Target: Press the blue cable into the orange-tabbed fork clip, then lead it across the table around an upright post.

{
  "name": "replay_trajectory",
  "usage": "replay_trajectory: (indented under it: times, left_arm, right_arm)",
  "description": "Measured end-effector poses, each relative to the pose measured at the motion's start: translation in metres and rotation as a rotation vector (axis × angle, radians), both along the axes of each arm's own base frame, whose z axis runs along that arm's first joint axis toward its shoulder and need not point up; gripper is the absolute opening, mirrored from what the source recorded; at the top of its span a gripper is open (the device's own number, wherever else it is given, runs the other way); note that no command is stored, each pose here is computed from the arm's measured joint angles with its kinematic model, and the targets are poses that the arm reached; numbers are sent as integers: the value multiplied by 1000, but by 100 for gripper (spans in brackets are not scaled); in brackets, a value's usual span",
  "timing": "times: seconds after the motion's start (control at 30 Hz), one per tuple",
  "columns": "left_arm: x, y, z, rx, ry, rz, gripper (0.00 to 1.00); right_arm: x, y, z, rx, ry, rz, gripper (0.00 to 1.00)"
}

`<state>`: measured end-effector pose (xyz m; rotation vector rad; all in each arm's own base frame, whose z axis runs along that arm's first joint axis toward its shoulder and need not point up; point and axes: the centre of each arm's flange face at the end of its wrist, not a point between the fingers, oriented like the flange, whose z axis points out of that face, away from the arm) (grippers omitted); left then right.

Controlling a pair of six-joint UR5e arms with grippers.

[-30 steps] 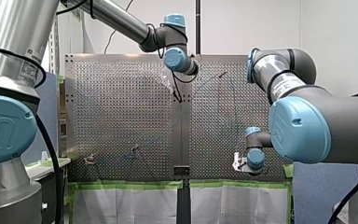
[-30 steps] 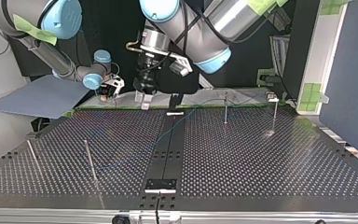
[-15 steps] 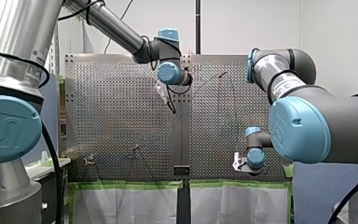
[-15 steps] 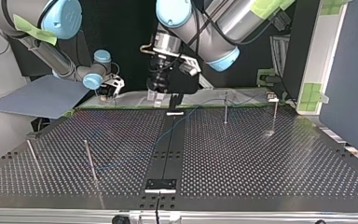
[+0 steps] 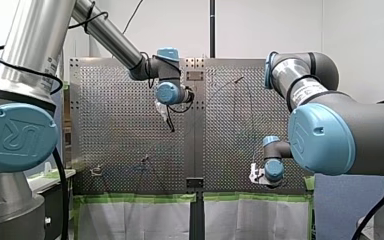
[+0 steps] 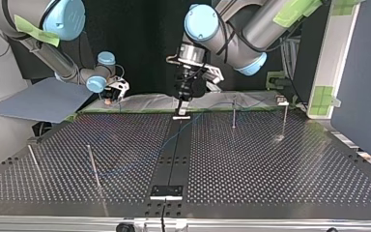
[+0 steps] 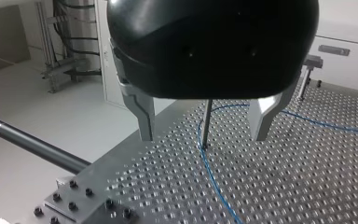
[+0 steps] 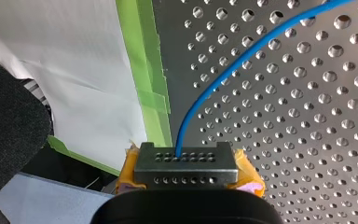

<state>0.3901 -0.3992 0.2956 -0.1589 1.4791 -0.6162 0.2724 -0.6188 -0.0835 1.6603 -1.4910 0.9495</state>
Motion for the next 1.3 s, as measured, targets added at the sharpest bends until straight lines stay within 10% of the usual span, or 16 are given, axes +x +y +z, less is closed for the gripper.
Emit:
replay_trajectory:
  times: [0.57, 1.3]
  left_arm:
    - [21, 60, -48, 27, -12, 6, 100]
    - [-23, 86, -104, 45, -17, 0, 100]
  right_arm:
    - [5, 2, 0, 0, 3, 8, 0]
    - [6, 2, 0, -1, 3, 10, 0]
